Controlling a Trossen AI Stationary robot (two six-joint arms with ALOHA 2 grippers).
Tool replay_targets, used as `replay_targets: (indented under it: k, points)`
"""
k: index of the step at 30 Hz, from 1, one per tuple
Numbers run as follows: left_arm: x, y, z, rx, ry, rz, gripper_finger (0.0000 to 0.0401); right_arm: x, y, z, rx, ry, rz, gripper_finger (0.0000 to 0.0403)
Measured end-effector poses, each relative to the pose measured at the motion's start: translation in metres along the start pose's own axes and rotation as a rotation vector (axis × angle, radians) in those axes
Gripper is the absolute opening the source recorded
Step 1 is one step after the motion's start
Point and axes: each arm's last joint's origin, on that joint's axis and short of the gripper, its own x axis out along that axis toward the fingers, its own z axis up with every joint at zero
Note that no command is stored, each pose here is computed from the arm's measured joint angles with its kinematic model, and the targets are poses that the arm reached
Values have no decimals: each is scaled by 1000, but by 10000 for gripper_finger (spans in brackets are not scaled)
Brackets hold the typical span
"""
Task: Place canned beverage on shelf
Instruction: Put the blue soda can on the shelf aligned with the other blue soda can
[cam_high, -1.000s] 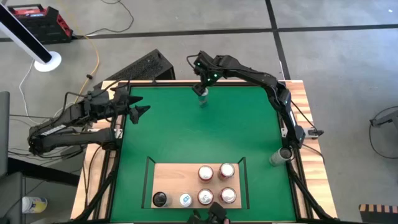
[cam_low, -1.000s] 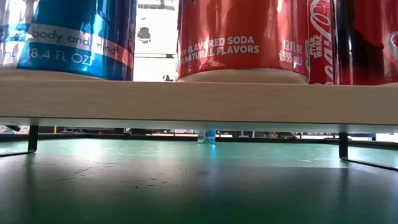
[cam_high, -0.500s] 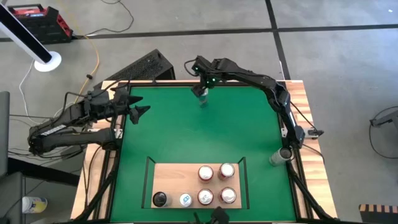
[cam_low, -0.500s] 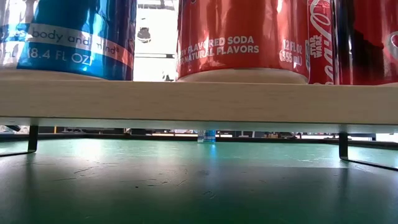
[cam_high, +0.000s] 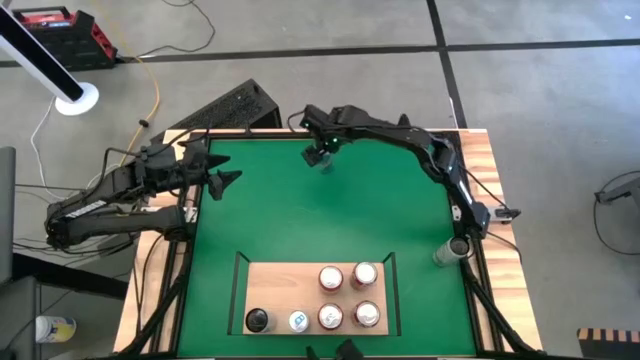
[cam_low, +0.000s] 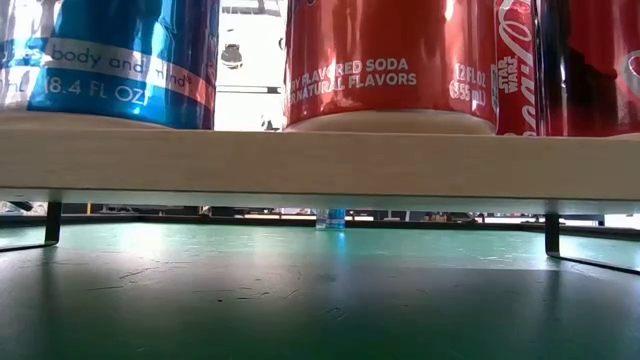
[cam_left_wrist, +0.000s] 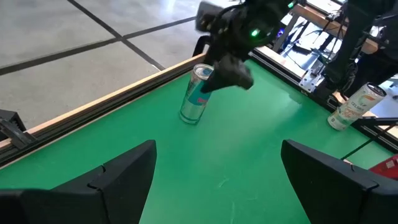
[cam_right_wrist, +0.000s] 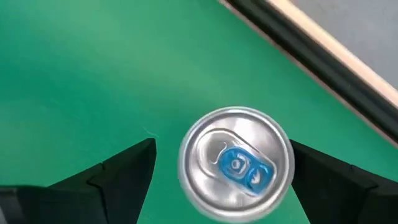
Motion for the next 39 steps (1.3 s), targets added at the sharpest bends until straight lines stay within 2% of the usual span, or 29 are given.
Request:
replay_targets:
  k: [7, 15, 28, 34, 39]
  points:
    - [0, -1, 0, 0, 8, -19, 329, 9, 9, -4, -18, -25, -70, 370]
    - [0, 0, -1, 0, 18, -15, 329, 8, 8, -7, -15, 4, -79, 363]
    - [0, 0, -1, 4, 21, -24, 329, 7, 10, -9, -27, 18, -71, 270]
    - [0, -1, -1, 21, 27, -39, 329, -21, 24, -18, -70, 42, -44, 260]
    - [0, -2, -1, 44, 32, -59, 329, -65, 58, -35, -112, 15, 0, 260]
